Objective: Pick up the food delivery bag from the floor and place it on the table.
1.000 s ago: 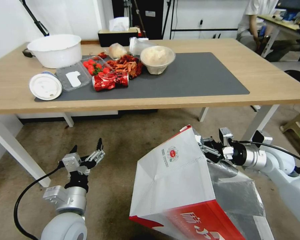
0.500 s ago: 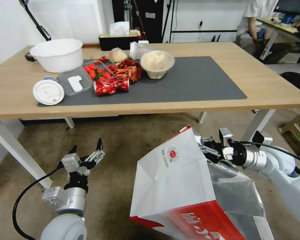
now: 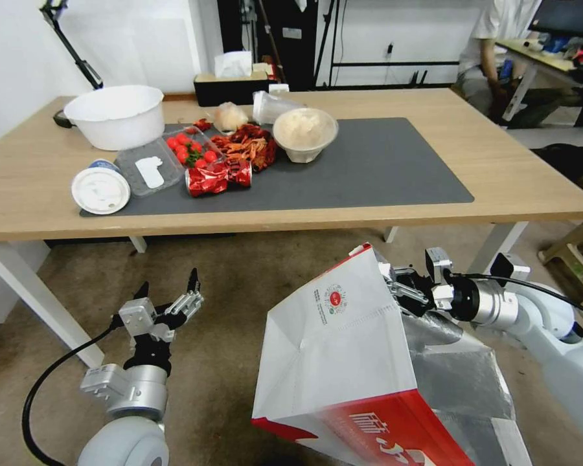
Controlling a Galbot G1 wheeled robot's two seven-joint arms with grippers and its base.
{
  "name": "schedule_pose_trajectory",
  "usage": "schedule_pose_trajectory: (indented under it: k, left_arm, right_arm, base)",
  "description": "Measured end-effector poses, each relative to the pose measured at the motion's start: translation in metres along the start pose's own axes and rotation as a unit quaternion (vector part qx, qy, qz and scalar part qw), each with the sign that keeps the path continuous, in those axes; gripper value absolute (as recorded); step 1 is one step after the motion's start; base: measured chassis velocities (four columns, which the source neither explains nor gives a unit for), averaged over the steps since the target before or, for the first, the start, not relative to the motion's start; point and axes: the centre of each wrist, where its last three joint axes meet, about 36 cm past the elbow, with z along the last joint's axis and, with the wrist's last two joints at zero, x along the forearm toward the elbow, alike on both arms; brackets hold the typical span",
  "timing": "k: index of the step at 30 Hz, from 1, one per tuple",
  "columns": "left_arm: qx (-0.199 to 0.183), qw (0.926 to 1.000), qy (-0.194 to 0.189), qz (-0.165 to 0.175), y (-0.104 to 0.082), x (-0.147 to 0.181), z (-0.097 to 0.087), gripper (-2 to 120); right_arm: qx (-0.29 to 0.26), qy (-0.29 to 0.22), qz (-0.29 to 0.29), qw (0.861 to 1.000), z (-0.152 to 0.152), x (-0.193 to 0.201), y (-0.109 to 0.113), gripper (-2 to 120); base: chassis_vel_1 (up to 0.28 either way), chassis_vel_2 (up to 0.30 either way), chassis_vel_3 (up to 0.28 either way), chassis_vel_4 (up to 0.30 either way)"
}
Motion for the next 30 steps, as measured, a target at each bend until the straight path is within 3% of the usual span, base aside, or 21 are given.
schedule_pose_trajectory:
  k: [30]
  left_arm:
    - [0.001, 1.0, 0.0, 0.008, 0.0001, -0.0023, -0.0031, 100]
  right_arm:
    - [0.001, 0.002, -0.001, 1.0, 0.0009, -0.0009, -0.0019, 0]
  base:
    - [0.0, 0.0, 0.0, 0.0]
